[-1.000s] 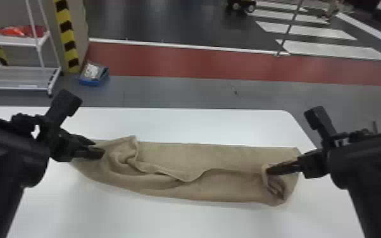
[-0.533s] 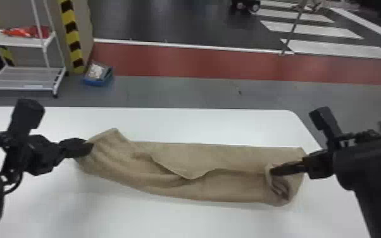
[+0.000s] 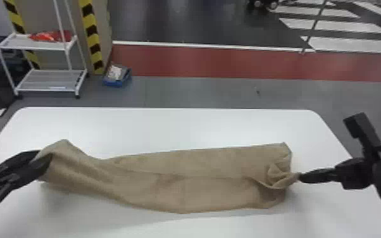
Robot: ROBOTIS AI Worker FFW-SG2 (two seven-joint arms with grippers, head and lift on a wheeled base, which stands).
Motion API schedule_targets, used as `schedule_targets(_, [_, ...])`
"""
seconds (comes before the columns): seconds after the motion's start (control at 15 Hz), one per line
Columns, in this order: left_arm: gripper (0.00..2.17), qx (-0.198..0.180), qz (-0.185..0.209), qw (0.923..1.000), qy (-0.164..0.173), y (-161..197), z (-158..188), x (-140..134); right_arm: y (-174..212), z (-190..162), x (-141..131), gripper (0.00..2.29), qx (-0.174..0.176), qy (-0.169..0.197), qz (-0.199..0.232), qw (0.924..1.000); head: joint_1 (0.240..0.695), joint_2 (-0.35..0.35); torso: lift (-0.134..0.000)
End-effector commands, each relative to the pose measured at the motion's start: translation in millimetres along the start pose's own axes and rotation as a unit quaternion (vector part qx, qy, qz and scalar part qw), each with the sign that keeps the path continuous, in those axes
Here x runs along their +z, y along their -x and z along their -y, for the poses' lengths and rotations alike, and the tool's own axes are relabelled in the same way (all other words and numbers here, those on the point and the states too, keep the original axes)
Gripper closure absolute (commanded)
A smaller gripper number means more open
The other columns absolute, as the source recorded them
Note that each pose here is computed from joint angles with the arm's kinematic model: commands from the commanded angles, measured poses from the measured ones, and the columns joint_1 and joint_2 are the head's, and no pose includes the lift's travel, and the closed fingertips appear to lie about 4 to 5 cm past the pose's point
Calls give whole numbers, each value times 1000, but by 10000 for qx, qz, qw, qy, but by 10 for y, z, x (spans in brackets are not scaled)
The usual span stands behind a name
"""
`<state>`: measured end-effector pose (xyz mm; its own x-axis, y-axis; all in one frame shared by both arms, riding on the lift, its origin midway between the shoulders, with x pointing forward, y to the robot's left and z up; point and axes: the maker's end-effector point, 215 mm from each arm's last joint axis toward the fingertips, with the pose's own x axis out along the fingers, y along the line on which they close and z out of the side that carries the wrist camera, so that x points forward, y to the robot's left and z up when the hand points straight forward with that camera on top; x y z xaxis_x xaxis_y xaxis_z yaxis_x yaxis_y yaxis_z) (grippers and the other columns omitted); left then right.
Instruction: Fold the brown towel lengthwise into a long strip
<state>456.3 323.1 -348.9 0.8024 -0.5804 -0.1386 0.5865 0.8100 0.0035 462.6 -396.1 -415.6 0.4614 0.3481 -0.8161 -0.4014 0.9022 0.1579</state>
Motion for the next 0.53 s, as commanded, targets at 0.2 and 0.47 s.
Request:
schedule_targets(0.2, [19, 359, -89, 9993, -23, 382, -190, -349, 92, 168, -150, 2044, -96, -103, 30, 9999, 695, -82, -115])
schedule_targets(0.47, [22, 636, -130, 9974, 326, 481, -403, -355, 77, 177, -277, 2044, -96, -37, -36, 9999, 695, -62, -115])
